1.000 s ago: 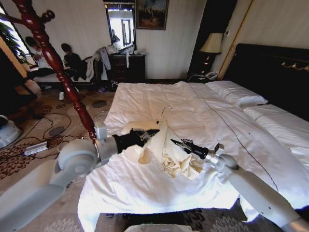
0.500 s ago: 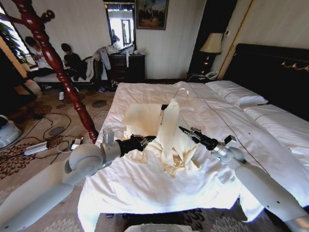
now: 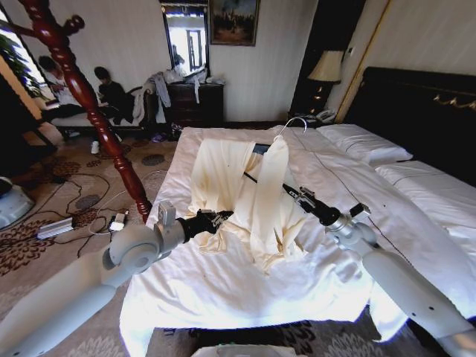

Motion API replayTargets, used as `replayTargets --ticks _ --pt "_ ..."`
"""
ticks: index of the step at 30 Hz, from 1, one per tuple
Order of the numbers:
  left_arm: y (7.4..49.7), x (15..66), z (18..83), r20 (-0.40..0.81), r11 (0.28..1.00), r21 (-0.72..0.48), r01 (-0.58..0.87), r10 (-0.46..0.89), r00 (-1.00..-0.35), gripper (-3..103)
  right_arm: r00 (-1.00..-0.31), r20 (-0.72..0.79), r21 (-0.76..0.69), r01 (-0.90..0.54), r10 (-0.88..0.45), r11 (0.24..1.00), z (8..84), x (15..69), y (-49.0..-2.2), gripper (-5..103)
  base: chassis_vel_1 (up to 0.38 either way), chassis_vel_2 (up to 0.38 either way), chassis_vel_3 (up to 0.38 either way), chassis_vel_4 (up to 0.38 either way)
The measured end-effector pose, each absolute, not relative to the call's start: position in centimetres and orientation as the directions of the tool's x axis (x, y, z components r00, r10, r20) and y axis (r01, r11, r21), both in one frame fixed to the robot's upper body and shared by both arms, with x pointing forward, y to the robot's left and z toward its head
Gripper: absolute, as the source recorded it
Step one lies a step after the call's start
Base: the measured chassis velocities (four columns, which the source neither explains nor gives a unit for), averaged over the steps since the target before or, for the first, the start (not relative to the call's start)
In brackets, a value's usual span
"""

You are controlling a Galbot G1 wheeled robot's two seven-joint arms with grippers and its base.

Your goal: Pick up the clothes from the bed and hang them on the clothes hanger.

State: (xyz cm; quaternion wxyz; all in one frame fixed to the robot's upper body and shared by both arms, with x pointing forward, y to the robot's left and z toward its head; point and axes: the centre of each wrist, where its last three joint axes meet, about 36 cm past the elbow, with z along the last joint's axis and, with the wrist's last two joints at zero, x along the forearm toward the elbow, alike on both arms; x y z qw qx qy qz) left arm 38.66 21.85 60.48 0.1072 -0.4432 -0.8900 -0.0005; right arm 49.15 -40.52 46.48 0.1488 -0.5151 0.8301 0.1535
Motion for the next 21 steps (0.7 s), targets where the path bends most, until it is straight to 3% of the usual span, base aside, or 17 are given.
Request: replayTargets --ticks 6,21 --pt "21.3 37.6 61.8 0.13 0.55 -0.149 0.822 0.835 -0.535 0 -0.45 -0.291 0.093 -0.892 -0.844 0.443 43.8 48.7 -40.5 19 0.0 0.0 0.0 0.0" --pt "19.8 37.5 57.2 0.275 0.535 -0.134 0.834 0.829 -0.488 0 -0.392 -0.385 0.118 -0.919 -0.836 0.376 44.0 49.4 -38.3 19 0.0 0.0 0.0 0.0"
